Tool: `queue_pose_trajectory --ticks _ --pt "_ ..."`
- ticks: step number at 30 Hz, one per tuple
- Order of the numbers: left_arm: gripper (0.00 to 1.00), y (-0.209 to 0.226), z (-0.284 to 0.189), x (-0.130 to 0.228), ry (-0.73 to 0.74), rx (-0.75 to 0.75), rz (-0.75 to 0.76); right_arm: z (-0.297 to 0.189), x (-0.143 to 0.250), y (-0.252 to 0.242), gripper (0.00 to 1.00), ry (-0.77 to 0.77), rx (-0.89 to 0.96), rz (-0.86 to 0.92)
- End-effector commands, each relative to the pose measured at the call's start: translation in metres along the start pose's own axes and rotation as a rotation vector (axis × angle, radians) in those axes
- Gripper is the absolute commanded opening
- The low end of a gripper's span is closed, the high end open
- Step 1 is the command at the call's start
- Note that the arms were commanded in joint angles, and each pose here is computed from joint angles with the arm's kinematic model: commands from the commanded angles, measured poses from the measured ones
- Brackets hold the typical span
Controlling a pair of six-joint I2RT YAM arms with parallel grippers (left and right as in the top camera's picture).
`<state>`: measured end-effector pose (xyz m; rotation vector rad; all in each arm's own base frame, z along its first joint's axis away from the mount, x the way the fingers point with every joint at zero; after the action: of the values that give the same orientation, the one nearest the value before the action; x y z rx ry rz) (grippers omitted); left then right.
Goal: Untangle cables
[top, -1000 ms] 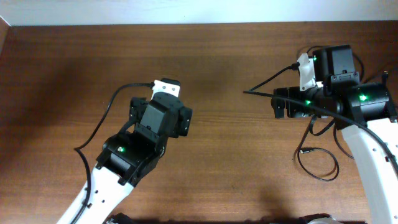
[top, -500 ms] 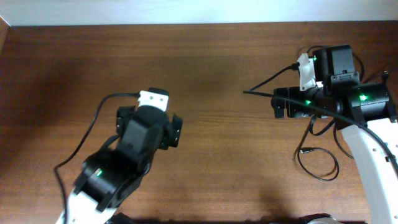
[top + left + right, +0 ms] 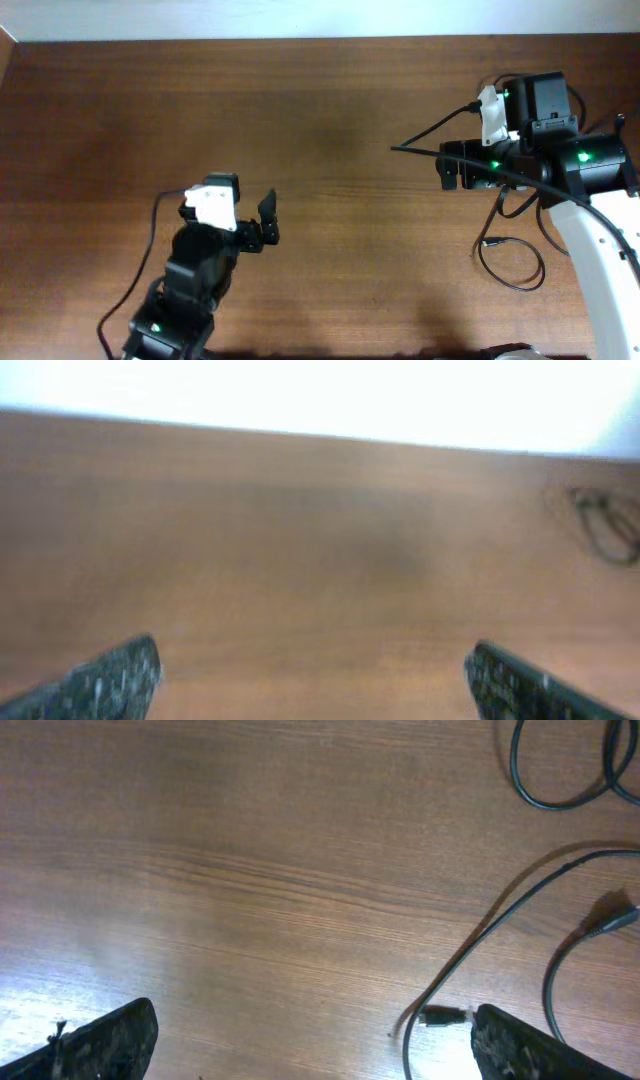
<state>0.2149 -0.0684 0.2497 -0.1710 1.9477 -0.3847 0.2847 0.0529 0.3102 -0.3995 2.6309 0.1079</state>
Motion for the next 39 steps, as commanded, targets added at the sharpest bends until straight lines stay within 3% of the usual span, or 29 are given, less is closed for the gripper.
queue_pose_trajectory --ticks 1,5,19,27,37,39 --pt "0.99 0.003 -0.002 0.01 -0.088 0.075 -0.03 -0.001 -0.003 0.002 0.99 -0.007 -0.004 -0.013" --pt "0.99 0.013 -0.007 0.016 -0.215 0.133 -0.056 -0.001 -0.003 0.002 0.99 -0.007 -0.004 -0.013" --pt "0.99 0.056 -0.031 0.023 -0.625 0.118 -0.108 -0.001 -0.003 0.002 0.99 -0.007 -0.004 -0.013" --pt "0.99 0.073 -0.035 0.025 -0.628 0.027 -0.112 -0.001 -0.003 0.002 0.99 -0.007 -0.004 -0.013" --pt "0.99 0.1 -0.019 0.068 -0.37 -0.12 -0.133 -0.001 -0.003 0.002 0.99 -0.007 -0.004 -0.013" --pt "0.99 0.098 -0.018 0.07 -0.352 -0.116 -0.071 -0.001 -0.003 0.002 0.99 -0.007 -0.004 -0.013"
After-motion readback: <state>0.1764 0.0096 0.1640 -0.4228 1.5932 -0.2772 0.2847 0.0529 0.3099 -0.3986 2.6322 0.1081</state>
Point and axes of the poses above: each gripper's point midway between its finger pads, its own z axis out along the fingers, its own y axis along the line the jaws close on, x = y × z, the point moved 7 cm from there along -z, back along the fingers, and after that the axes turned 11 degrees about -z, right-handed, at the moved point
